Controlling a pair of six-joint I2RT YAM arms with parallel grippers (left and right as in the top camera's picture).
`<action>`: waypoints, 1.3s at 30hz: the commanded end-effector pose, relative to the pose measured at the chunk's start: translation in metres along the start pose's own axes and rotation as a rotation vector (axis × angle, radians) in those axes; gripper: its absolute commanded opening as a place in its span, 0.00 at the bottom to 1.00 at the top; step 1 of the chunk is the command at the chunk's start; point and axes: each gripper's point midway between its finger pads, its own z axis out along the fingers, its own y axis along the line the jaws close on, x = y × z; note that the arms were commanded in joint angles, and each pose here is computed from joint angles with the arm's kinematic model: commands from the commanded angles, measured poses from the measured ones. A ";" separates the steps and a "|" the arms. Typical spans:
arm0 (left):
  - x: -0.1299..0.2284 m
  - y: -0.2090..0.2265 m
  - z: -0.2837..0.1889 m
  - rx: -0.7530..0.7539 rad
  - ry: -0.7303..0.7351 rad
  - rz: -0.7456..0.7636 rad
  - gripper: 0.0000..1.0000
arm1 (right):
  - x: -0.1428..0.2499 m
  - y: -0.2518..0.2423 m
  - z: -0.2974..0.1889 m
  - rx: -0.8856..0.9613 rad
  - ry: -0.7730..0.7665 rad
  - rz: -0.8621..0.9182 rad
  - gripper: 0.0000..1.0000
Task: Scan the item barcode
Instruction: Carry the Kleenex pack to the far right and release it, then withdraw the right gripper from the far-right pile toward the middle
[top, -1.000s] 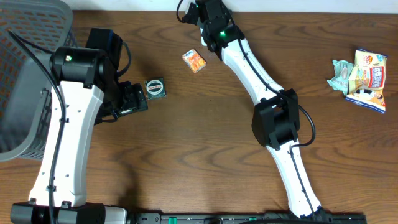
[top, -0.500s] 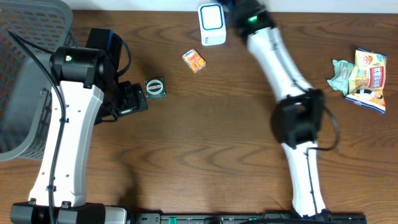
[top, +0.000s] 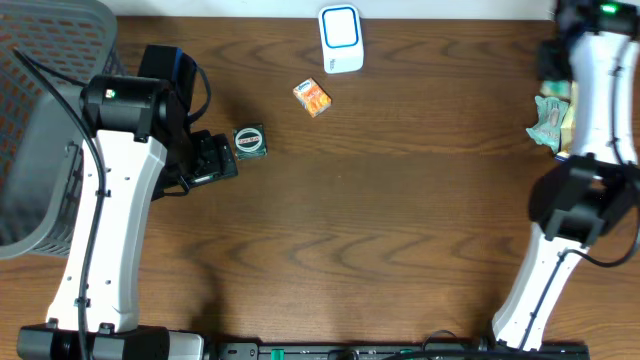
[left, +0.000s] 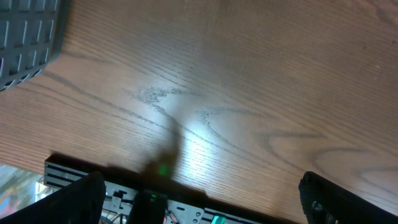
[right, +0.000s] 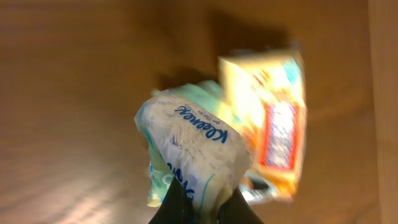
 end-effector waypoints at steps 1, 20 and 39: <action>-0.001 0.003 0.001 -0.015 0.002 -0.004 0.98 | 0.018 -0.033 0.013 -0.018 0.060 0.150 0.02; -0.001 0.003 0.001 -0.015 0.002 -0.004 0.98 | 0.013 -0.031 0.028 -0.081 0.015 0.212 0.91; -0.001 0.003 0.001 -0.015 0.002 -0.004 0.98 | -0.039 0.255 -0.161 -0.960 -0.306 -0.137 0.92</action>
